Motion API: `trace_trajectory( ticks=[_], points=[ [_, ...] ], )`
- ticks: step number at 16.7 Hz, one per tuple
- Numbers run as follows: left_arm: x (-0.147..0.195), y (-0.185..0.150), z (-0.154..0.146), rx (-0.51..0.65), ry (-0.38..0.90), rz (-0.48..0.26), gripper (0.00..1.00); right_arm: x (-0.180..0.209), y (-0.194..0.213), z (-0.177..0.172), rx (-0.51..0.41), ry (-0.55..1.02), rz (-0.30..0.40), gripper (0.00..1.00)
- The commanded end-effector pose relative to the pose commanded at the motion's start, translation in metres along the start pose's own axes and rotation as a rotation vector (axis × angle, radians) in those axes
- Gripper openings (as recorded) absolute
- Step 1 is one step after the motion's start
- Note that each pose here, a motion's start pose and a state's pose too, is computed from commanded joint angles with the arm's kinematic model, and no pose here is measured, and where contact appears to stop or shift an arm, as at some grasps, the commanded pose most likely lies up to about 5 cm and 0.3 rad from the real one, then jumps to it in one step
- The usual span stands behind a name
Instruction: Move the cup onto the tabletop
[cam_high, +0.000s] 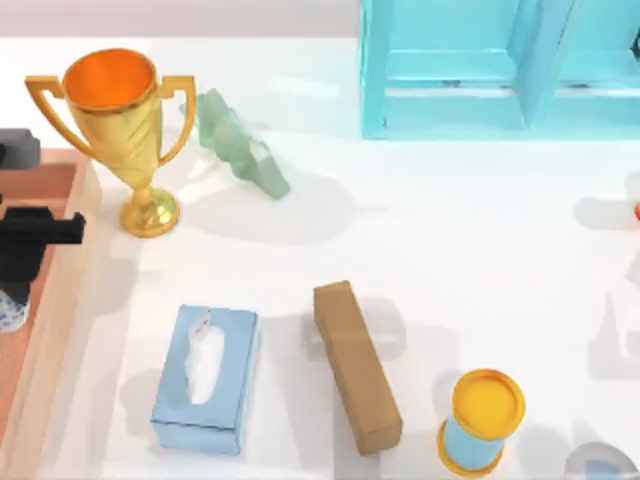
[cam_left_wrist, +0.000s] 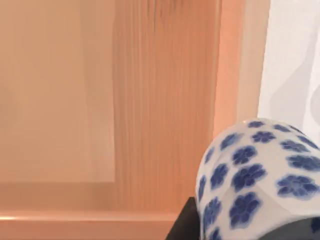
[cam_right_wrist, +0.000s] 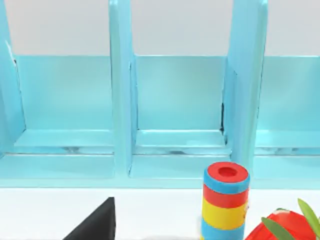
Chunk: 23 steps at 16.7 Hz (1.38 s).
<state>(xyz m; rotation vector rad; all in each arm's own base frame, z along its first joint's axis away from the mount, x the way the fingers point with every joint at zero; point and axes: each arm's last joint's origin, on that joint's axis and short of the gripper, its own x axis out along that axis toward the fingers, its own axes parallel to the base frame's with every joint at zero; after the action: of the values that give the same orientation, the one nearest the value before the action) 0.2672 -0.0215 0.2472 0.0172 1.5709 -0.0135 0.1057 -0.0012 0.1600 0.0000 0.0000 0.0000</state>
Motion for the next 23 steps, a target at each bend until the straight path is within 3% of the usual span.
trace_trajectory(
  ticks=[4,9,17,23],
  points=[
    [-0.002,-0.027,0.0,0.001,-0.004,0.0,0.0,0.0,0.0,0.0,0.0,0.0,0.0,1.0],
    [-0.007,-0.105,-0.016,0.001,-0.013,-0.003,0.0,0.0,0.0,0.0,0.0,0.0,0.0,1.0],
    [-0.006,-0.233,-0.099,0.001,-0.009,-0.005,0.0,0.0,0.0,0.0,0.0,0.0,0.0,1.0],
    [-0.002,-0.268,-0.145,0.0,-0.006,0.001,0.0,0.0,0.0,0.0,0.0,0.0,0.0,1.0]
  ],
)
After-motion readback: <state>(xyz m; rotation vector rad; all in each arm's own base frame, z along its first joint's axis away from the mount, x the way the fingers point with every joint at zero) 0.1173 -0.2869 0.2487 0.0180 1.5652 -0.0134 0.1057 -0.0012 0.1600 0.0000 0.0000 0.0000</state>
